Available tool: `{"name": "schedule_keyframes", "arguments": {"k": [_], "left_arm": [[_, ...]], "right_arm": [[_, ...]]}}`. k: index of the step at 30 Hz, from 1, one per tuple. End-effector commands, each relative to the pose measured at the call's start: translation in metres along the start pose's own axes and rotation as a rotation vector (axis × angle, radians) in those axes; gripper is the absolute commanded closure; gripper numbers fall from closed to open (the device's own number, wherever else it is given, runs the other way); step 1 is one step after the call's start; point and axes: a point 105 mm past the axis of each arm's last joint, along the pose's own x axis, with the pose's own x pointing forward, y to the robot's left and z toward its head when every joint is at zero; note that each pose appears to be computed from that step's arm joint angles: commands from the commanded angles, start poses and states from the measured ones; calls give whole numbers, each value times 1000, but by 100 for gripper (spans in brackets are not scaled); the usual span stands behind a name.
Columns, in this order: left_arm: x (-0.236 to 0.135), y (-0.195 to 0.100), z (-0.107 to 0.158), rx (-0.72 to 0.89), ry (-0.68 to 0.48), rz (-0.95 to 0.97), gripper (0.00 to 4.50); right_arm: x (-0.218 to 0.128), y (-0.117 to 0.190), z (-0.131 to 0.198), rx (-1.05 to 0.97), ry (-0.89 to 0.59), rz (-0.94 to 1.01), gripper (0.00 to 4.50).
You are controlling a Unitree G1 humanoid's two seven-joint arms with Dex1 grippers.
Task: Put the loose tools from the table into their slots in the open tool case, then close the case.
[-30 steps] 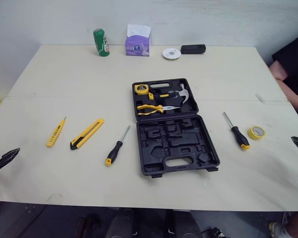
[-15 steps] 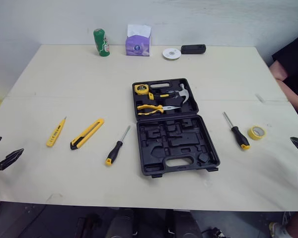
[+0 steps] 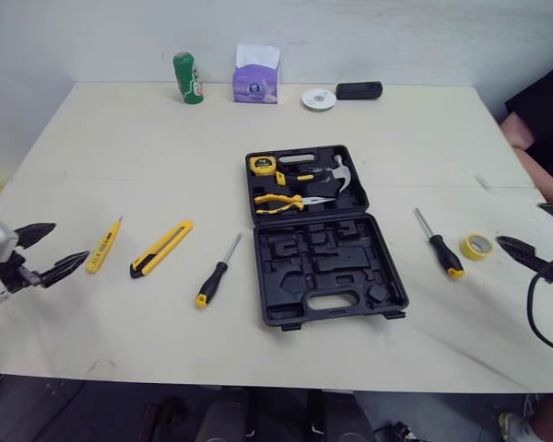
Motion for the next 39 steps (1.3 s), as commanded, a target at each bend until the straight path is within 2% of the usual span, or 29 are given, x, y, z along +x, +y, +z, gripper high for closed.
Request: {"name": "schedule_keyframes", "arguments": {"k": [1, 3, 8, 10, 13, 15, 16, 18, 19, 20, 21, 27, 34, 39], "left_arm": [[24, -25, 23, 43, -26, -135, 6], [39, -39, 28, 63, 2, -198, 6], [83, -68, 65, 62, -63, -302, 6], [92, -84, 70, 131, -20, -367, 6], [104, -100, 89, 124, -54, -414, 87], [112, -108, 99, 97, -75, -436, 190], [117, -112, 99, 97, -66, -446, 229], [129, -119, 93, 81, -34, -454, 331], [135, -121, 90, 70, -21, -454, 365], [140, -124, 89, 53, -16, -460, 430], [146, -127, 89, 32, -20, -466, 447], [176, -144, 82, 2, 3, -503, 447], [194, -149, 79, 5, 43, -481, 447], [204, -157, 85, -37, 29, -475, 447]], "right_arm": [[17, 1, 31, 4, -53, 38, 0], [29, 12, 35, 26, -41, 106, 0], [58, 28, 47, 22, -44, 183, 0], [64, 39, 49, 14, -43, 253, 0], [70, 46, 48, -39, -25, 301, 81], [77, 47, 47, -56, -25, 291, 190], [81, 48, 46, -59, -20, 292, 232], [88, 51, 43, -79, -12, 290, 343], [91, 52, 42, -85, -9, 289, 383], [94, 53, 42, -93, -7, 286, 442], [97, 54, 41, -94, -2, 284, 450], [117, 59, 37, -121, 29, 274, 450], [133, 66, 30, -132, 52, 283, 450], [144, 70, 27, -126, 43, 289, 450]]}}
